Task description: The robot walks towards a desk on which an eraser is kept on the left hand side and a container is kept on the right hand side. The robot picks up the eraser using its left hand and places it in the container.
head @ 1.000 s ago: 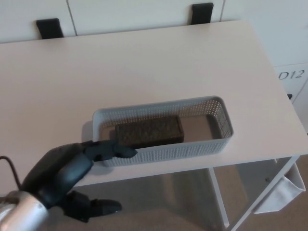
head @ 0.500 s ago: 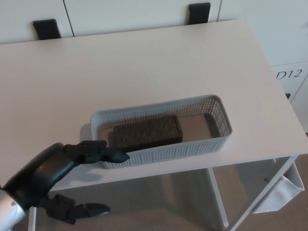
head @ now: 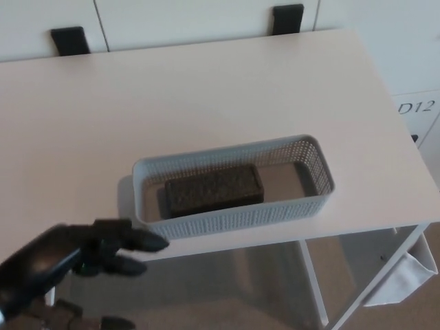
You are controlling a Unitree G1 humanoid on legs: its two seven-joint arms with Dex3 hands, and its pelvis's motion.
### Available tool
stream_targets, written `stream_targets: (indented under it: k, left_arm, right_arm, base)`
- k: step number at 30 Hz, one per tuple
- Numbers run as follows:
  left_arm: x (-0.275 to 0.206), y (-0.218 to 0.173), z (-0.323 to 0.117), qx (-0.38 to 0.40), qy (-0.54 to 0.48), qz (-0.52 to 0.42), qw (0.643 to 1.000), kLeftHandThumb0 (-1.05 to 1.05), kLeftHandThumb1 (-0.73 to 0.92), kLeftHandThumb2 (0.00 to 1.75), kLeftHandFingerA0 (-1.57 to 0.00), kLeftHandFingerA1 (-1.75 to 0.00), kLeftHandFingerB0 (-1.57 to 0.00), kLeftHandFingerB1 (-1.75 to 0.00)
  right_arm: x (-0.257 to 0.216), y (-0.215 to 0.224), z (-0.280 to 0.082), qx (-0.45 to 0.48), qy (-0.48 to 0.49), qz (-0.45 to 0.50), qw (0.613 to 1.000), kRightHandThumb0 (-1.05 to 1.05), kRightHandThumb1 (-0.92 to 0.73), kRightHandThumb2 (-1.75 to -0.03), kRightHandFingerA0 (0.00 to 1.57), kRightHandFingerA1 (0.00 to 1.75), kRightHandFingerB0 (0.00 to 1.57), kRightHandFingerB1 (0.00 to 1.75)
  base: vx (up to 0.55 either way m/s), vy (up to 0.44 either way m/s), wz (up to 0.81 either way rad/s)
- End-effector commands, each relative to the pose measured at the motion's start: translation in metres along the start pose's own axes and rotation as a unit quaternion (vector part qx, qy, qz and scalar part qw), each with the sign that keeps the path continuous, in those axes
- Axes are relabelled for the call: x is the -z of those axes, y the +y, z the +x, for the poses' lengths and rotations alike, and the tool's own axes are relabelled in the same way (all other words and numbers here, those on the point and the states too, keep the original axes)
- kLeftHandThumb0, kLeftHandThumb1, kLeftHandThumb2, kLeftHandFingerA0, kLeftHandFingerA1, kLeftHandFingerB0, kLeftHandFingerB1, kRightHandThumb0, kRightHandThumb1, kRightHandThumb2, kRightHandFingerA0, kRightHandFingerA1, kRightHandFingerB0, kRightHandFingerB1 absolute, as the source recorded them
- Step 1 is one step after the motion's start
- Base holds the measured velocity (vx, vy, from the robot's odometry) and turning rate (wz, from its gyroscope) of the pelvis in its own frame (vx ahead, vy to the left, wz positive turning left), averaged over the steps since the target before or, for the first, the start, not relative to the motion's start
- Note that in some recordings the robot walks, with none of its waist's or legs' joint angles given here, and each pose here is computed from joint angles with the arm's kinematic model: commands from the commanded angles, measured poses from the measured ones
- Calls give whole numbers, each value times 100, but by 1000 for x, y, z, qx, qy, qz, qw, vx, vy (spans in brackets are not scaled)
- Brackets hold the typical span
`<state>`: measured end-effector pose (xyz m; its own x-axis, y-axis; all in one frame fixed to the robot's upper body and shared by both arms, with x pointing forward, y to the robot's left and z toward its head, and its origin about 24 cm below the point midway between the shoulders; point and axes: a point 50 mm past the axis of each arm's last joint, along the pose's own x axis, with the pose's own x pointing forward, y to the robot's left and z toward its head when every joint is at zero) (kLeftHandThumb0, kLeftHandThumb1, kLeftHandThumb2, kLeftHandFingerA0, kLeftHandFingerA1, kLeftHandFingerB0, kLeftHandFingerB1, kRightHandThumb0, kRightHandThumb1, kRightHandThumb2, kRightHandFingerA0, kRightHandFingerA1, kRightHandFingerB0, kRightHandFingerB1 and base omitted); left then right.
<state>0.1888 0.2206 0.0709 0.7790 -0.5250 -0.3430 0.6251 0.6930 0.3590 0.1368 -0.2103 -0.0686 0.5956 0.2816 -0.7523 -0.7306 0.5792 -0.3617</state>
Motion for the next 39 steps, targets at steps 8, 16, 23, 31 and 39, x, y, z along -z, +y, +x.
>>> stream_targets:
  k: [8,16,23,31,39]
  left_arm:
    - [-23,23,-90,294,-294,-146,897,-52,38,68,-60,-48,-43,-44]
    - [-23,24,-92,298,-298,-147,895,-52,38,68,-60,-48,-43,-44]
    - [15,2,-74,282,-172,-182,926,-59,43,55,-70,-44,-54,-38]
    - [120,-70,-56,283,150,-191,928,-57,37,78,-66,-58,-43,-45]
    - [148,-68,-61,204,211,-158,943,-57,49,56,-63,-43,-58,-38]
  right_arm:
    - [17,0,-3,-19,38,-30,999,-36,-58,-57,54,39,46,36]
    - [17,0,-3,-19,38,-30,999,-36,-58,-57,54,39,46,36]
    - [16,1,-3,-19,35,-28,999,-36,-58,-58,54,39,45,36]
    - [15,3,-1,-16,35,-29,999,-37,-58,-58,54,39,45,36]
    - [18,7,-4,-20,34,-26,999,-36,-58,-58,53,39,45,36]
  base:
    - [0,0,0]
    - [0,0,0]
    - [0,0,0]
    - [0,0,0]
    - [0,0,0]
